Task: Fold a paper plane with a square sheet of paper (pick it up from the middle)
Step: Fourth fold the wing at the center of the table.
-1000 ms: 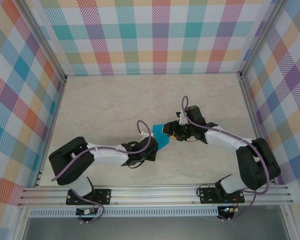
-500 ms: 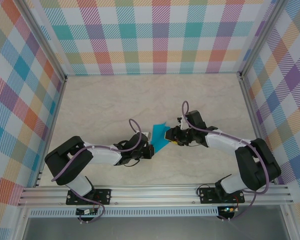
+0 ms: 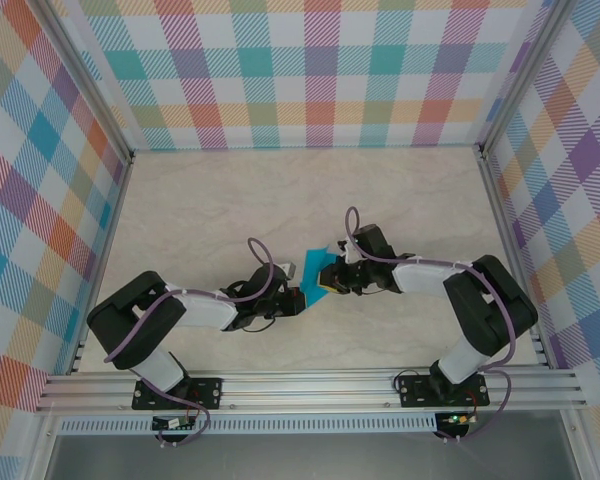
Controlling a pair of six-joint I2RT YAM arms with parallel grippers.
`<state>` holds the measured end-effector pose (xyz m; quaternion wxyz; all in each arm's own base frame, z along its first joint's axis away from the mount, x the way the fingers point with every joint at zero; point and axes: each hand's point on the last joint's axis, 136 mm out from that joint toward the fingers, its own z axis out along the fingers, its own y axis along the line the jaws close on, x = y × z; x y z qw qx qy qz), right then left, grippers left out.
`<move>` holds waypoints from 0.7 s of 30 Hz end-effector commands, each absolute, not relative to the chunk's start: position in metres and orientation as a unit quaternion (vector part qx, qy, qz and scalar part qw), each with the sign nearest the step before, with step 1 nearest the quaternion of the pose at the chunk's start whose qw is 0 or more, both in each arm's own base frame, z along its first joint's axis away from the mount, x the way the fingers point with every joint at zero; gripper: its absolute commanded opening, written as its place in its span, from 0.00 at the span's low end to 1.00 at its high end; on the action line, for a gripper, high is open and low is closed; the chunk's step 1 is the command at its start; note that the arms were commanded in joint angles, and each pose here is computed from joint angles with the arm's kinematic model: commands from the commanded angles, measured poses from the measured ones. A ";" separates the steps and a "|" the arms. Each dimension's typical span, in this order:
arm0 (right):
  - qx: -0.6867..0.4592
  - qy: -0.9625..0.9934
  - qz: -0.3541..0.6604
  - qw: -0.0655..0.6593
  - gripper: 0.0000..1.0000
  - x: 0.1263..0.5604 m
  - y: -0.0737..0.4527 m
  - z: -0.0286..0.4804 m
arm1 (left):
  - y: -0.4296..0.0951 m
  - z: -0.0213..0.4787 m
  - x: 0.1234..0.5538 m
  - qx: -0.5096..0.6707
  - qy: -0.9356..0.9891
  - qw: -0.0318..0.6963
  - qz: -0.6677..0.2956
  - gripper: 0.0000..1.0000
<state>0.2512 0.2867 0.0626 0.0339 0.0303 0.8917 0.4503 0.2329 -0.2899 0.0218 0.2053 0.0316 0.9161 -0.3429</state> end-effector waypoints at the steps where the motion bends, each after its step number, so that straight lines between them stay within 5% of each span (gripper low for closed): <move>1: 0.018 0.875 0.482 0.047 0.12 0.263 0.302 0.080 | -0.287 0.013 0.231 0.018 0.918 0.183 -0.351 0.00; 21: 0.056 0.897 0.437 0.032 0.12 0.284 0.304 0.038 | -0.273 0.003 0.235 -0.026 0.919 0.134 -0.371 0.00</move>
